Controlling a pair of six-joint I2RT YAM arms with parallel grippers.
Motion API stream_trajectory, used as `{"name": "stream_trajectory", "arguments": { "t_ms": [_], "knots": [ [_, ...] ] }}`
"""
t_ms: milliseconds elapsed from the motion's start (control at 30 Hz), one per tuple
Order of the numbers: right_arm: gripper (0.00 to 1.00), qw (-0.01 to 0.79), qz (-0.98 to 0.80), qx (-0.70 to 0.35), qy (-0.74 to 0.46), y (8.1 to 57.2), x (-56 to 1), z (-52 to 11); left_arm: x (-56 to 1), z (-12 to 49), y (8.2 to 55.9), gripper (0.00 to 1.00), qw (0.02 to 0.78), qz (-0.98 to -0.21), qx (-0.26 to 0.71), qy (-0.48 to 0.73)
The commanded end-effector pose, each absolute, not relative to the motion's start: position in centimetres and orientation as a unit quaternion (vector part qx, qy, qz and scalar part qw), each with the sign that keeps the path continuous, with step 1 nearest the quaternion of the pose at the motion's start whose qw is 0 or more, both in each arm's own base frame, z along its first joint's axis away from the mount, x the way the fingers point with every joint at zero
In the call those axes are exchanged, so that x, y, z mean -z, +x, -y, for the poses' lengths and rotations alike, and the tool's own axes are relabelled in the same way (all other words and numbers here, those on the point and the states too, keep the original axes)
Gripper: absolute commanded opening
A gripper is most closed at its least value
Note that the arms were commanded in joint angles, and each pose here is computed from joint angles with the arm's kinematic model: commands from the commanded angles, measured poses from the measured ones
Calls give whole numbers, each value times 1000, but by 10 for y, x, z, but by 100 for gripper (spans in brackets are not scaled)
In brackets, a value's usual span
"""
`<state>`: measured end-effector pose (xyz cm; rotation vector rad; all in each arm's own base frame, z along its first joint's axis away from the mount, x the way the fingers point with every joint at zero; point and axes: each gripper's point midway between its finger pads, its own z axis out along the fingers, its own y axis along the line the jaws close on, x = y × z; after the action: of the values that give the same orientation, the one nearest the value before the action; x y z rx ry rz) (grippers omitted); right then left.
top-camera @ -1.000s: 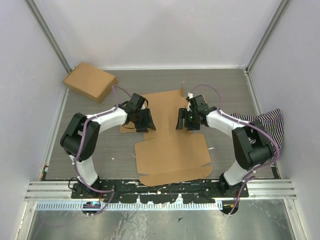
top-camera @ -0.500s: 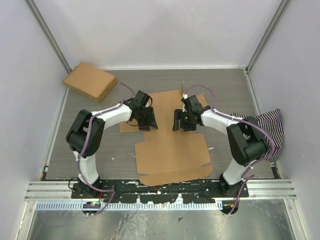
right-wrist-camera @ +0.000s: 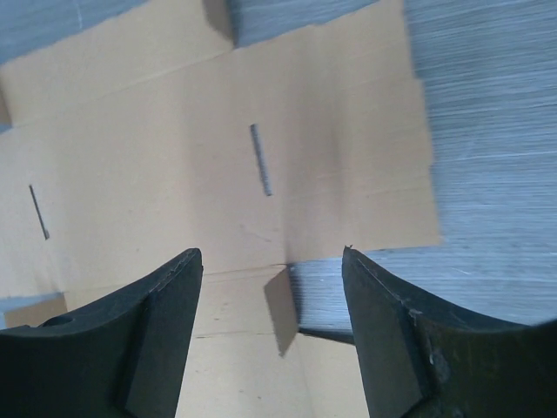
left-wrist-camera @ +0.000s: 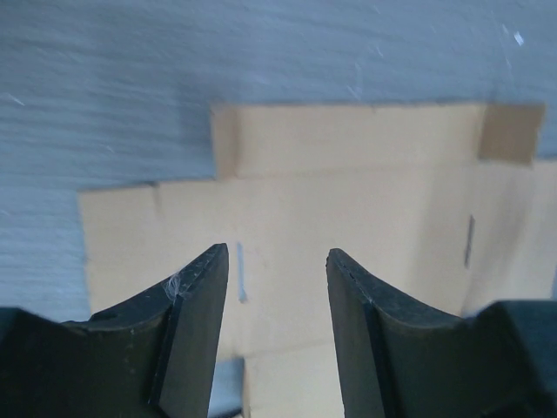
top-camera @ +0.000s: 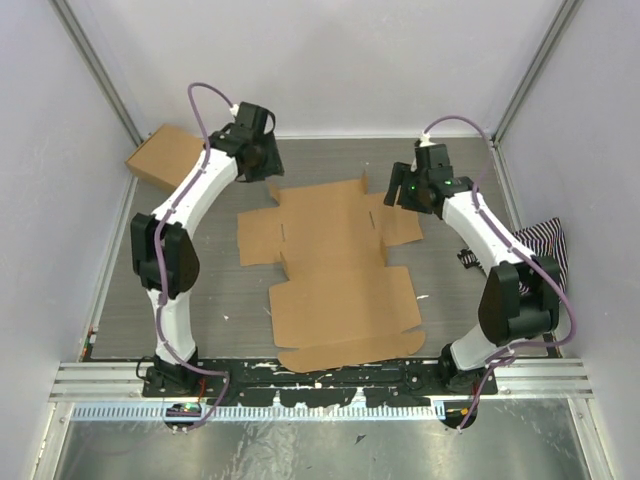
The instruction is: Fold the paper box
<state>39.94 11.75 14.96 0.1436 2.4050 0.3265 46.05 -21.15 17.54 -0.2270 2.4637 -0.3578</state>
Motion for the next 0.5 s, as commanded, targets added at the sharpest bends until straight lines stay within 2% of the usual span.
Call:
{"name": "stream_trajectory", "arguments": {
  "t_ms": [0, 333, 467],
  "knots": [
    [70, 379, -917, -116, 52, 395, -185, -105, -134, 172, 476, 56, 270, -958, 38, -93],
    [70, 356, -923, -136, 53, 383, -168, -112, -78, 176, 513, 53, 233, -968, 3, -92],
    [70, 354, -923, -139, 53, 383, -167, -113, -70, 175, 515, 48, 232, -968, -1, -94]
  ]
}}
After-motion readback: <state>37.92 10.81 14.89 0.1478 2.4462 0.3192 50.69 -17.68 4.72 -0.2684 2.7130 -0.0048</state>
